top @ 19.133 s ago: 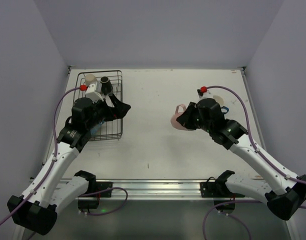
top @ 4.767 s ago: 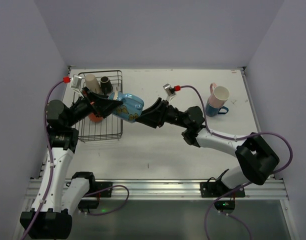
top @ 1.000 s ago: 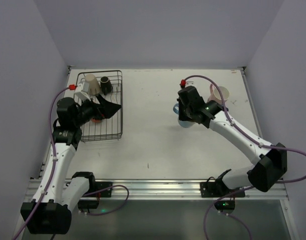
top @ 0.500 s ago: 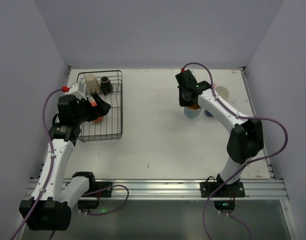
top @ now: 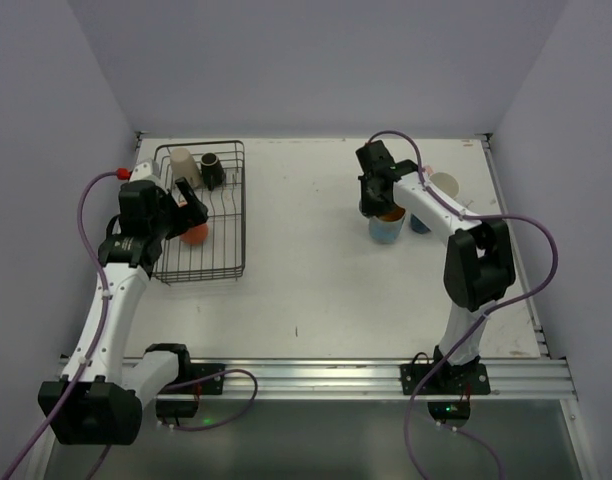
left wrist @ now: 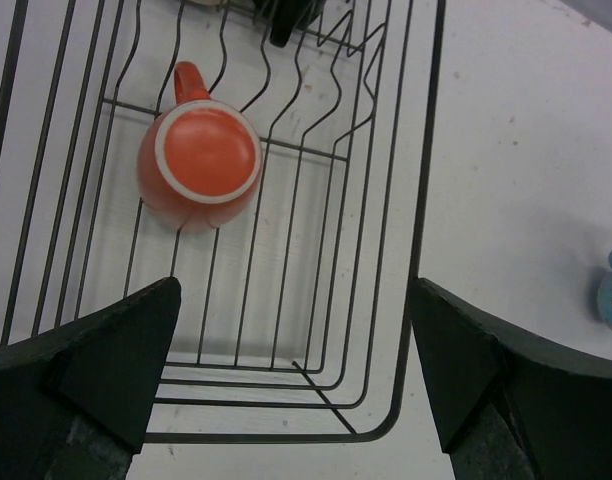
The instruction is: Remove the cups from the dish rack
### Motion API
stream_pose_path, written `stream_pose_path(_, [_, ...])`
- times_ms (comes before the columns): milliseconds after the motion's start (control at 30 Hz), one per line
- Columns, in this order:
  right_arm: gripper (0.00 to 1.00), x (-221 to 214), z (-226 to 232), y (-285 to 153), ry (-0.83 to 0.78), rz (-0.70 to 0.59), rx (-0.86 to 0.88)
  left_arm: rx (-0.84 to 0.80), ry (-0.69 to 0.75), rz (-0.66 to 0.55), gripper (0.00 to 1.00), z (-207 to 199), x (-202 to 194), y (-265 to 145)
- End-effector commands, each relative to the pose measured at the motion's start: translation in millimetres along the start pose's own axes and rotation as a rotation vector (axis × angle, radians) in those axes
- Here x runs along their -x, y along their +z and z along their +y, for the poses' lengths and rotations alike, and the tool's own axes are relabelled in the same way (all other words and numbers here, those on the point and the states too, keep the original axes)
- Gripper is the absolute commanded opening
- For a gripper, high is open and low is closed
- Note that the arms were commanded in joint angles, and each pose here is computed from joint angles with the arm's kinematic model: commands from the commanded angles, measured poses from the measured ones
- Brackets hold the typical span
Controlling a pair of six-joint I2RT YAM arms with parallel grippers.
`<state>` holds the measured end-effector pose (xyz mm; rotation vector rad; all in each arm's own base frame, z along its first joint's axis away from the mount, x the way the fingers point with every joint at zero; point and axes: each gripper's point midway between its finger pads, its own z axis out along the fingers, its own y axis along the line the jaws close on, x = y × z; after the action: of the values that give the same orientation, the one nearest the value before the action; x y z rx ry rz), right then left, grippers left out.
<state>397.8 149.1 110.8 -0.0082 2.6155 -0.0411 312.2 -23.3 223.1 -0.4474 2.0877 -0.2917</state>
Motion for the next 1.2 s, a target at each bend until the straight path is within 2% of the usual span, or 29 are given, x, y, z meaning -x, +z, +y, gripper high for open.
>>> stream_pose_path(0, [0.00,37.3,7.0,-8.4,0.003,-0.109,0.047,0.091,0.021,0.008,1.00,14.8,4.4,7.1])
stream_pose_path(333, [0.00,32.2,13.1,9.0,0.004,-0.082,0.068,0.212,0.051,-0.035,1.00,37.3,12.9,17.3])
stream_pose_path(533, [0.00,30.6,16.1,12.4,0.007,-0.078,0.081,0.315,0.100,0.020,1.00,56.9,6.4,31.7])
stream_pose_path(767, [0.24,35.9,15.4,1.8,0.013,-0.109,0.092,0.332,0.115,0.047,1.00,60.8,2.6,45.6])
stream_pose_path(933, [0.37,52.4,14.0,-40.1,0.015,-0.194,0.139,0.356,0.127,0.071,1.00,64.1,2.6,52.5])
stream_pose_path(1067, [0.53,61.8,11.3,-79.1,0.027,-0.264,0.178,0.349,0.124,0.079,1.00,62.7,2.0,60.9])
stream_pose_path(1167, [0.57,62.9,9.2,-111.5,0.036,-0.318,0.214,0.330,0.119,0.101,1.00,59.6,-1.8,68.5])
